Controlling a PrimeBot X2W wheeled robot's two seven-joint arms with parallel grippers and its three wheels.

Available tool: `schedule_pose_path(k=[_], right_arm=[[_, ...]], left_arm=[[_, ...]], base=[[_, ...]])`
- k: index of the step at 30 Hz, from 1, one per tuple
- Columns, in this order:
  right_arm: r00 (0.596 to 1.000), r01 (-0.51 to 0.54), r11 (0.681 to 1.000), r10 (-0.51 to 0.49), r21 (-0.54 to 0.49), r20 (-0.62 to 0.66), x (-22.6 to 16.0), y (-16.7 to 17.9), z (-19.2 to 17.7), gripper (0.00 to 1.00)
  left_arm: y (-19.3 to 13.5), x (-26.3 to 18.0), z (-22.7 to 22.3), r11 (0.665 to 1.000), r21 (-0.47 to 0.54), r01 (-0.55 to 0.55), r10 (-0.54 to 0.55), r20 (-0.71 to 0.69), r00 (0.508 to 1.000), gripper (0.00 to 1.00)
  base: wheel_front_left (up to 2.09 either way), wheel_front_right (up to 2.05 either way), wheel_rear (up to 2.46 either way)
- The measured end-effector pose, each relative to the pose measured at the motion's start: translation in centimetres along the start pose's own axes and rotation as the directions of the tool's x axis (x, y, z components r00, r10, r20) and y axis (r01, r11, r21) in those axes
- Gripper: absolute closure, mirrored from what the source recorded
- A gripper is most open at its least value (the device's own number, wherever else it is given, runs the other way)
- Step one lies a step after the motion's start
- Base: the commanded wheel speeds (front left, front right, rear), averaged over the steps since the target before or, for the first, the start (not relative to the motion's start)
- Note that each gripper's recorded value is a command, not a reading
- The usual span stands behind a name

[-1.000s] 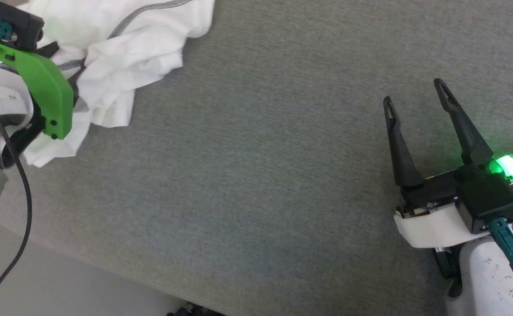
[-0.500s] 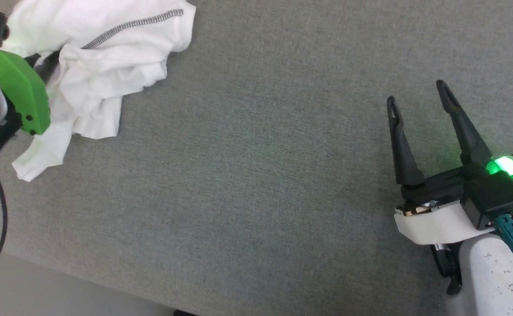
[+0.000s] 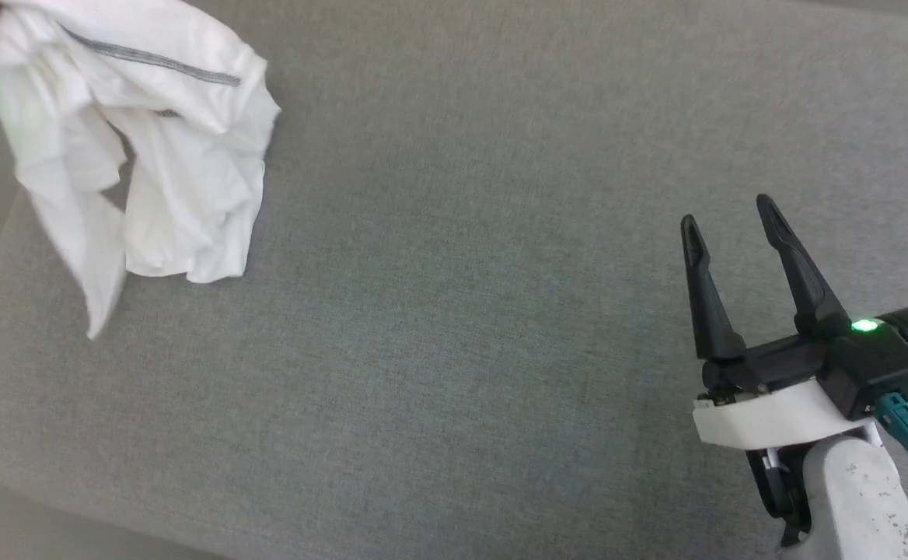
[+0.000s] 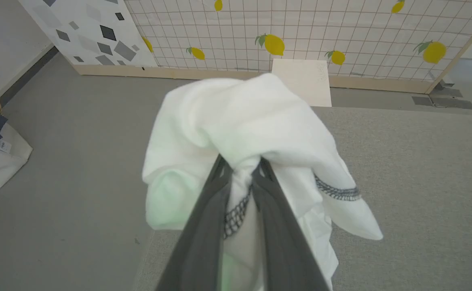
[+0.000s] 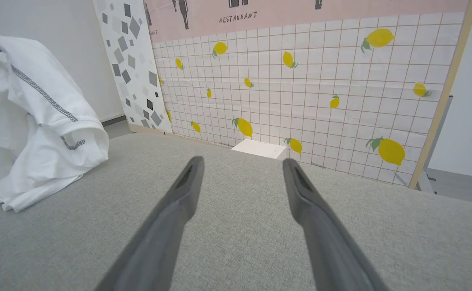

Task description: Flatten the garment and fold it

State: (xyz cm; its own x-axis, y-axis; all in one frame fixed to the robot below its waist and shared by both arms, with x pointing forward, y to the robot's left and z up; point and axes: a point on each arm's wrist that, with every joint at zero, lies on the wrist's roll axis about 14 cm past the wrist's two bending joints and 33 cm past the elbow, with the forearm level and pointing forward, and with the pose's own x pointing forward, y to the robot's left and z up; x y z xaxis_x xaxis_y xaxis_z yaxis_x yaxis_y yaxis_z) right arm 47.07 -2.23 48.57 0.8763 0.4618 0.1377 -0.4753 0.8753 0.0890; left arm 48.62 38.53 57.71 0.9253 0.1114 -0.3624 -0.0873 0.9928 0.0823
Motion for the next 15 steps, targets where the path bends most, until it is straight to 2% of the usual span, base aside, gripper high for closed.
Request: schedule_pose_path(k=[4, 9, 15], right_arm=[[0.999, 0.03, 0.999, -0.03, -0.01, 0.02, -1.2, -0.6, 1.7, 0.0], [0.995, 0.087, 0.996, -0.085, -0.028, 0.055, -2.9, -2.0, 3.9, 0.0], [0.979, 0.184, 0.982, -0.178, -0.049, 0.102, -5.3, -4.6, 6.5, 0.0]], left_arm=[[-0.9, -2.0, 5.6, 0.999, -0.047, 0.024, -0.017, 0.149, 0.989, 1.0], [-2.6, -4.6, 11.9, 0.998, -0.048, 0.042, -0.025, 0.312, 0.95, 1.0], [-7.8, -7.7, 18.8, 0.983, -0.07, 0.172, -0.119, 0.474, 0.872, 1.0]], base=[[0.0, 0.0, 0.0], [0.0, 0.0, 0.0], [0.0, 0.0, 0.0]])
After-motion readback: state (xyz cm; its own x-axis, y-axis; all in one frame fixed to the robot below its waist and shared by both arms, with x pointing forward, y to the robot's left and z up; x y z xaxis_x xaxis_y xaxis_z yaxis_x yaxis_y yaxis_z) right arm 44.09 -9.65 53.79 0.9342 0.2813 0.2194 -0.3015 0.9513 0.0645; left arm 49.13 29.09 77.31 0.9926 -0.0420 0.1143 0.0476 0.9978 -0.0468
